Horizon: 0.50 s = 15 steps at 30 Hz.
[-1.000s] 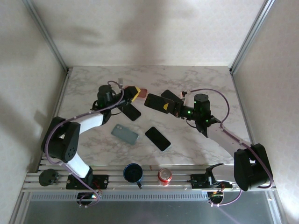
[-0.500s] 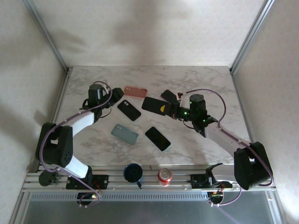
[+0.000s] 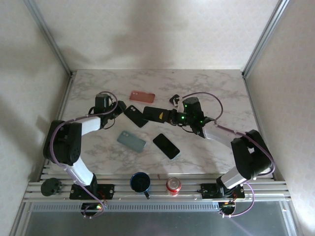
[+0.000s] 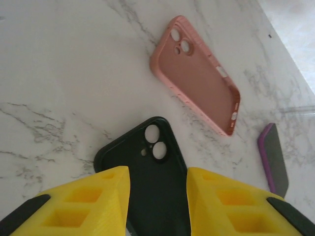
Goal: Put the phone into the phone case
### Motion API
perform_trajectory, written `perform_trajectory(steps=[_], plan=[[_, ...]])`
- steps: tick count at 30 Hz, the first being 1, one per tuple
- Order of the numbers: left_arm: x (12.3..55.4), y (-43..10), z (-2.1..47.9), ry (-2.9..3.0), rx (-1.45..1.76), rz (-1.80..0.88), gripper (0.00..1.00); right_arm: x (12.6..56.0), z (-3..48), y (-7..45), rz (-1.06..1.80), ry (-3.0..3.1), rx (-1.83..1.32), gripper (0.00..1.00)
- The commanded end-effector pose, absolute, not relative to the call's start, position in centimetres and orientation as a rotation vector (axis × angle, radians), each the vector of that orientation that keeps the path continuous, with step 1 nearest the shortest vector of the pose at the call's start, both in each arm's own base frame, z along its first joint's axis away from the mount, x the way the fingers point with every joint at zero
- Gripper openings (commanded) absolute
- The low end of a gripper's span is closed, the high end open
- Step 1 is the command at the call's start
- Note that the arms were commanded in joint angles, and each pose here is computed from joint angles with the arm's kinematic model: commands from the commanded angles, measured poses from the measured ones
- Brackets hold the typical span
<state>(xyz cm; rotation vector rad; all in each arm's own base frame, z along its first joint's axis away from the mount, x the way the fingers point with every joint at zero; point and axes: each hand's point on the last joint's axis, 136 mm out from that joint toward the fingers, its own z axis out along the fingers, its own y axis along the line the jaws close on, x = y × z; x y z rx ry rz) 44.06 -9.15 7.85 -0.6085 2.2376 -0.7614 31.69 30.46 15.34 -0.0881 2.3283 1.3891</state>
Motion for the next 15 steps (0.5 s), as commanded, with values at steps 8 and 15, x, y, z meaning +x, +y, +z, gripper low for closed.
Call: perform_trajectory(steps=[8,15], plan=[[45.5,-7.8,6.4,2.212,-0.596,-0.7,0.34,35.3,15.4,34.5,1.421,2.253,-0.117,0.0],[47.6,-8.1,6.0,2.2,-0.591,-0.714,0.34,35.9,12.9,35.6,1.391,2.313,-0.099,0.0]])
